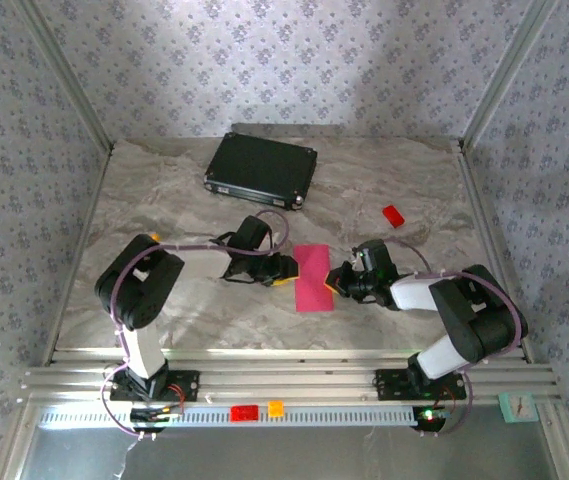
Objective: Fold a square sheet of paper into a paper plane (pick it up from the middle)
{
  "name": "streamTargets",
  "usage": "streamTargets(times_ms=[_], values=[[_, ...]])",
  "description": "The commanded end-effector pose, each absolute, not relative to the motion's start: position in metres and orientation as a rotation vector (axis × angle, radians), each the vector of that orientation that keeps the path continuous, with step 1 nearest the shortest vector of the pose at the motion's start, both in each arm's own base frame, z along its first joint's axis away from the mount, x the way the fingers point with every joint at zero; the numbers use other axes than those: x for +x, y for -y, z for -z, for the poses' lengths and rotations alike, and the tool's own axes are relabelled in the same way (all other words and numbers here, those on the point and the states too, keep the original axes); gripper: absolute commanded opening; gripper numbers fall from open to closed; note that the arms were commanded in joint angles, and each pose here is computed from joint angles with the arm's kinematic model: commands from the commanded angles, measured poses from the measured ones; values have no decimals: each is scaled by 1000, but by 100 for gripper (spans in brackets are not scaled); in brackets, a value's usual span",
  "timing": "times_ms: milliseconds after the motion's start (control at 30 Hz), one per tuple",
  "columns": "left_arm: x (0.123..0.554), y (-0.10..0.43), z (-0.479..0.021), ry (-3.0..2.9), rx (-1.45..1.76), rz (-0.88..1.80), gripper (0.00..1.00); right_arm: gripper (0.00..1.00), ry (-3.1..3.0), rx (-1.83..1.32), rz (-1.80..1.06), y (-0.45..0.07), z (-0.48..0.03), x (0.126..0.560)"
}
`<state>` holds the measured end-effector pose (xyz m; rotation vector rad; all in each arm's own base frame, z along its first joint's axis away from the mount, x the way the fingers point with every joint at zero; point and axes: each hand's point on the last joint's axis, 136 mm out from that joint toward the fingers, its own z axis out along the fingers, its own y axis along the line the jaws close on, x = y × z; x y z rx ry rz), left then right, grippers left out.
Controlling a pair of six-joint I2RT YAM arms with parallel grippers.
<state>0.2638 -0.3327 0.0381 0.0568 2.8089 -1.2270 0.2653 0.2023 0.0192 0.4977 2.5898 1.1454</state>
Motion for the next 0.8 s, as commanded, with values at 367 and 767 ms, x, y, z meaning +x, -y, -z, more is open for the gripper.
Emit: streamTargets(times_ms=[367,767], values=[[261,345,-29,-2883,33,1226,37,2,-2715,594,-1048,-187,13,245],[261,350,-35,-2873,47,1236,33,2,-2718,598,-1044,-186,14,244]])
